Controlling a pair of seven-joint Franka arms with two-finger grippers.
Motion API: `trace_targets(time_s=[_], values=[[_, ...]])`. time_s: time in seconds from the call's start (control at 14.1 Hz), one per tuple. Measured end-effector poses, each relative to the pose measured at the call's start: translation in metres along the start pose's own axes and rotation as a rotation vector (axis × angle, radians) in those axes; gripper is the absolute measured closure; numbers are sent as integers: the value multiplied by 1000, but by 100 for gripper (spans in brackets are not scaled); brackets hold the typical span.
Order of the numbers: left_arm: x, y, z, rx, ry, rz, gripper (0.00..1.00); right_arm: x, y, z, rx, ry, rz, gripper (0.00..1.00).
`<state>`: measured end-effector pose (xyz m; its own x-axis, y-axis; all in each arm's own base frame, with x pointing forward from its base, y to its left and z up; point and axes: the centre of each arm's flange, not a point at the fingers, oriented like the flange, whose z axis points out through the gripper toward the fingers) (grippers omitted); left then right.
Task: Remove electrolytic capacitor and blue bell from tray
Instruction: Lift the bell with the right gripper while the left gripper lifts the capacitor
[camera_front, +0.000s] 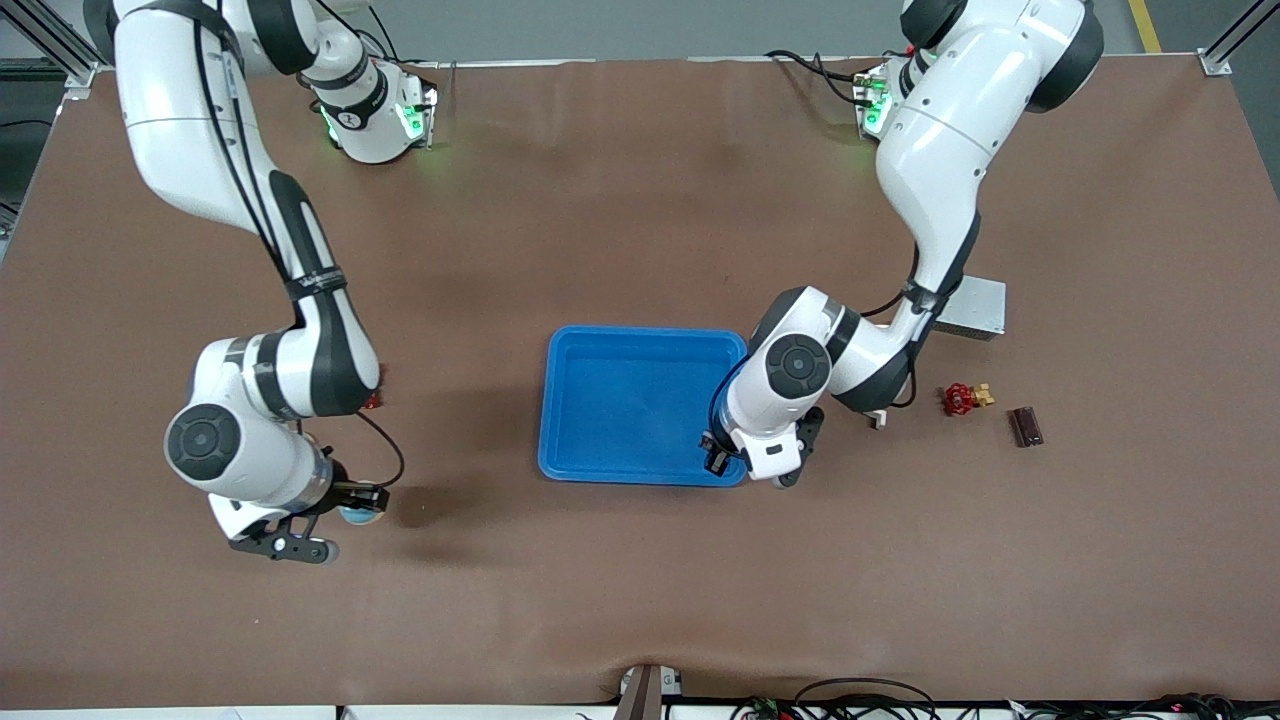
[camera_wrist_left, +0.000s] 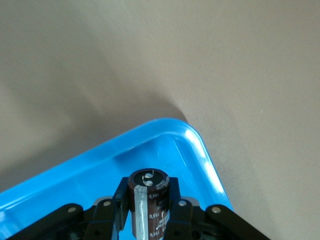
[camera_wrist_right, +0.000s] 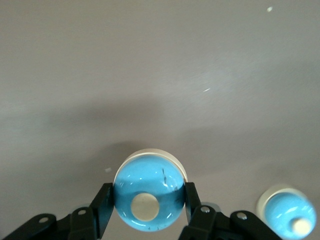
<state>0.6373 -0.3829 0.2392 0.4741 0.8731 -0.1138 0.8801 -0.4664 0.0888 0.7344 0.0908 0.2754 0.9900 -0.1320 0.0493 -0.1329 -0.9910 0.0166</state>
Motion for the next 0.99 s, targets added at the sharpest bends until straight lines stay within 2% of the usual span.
trace_targets(time_s=[0.14,0.42,0.71,0.99], values=[[13,-1,-29,28,14,17,66,5,30,9,3,11,-35,38],[39,-12,-68,120,28,127,66,15,77,11,50,20,-88,38],[75,-33,-94,151,27,287,66,21,108,21,49,53,-132,38],[124,-78,-114,201,14,462,66,21,148,49,39,50,-144,38]])
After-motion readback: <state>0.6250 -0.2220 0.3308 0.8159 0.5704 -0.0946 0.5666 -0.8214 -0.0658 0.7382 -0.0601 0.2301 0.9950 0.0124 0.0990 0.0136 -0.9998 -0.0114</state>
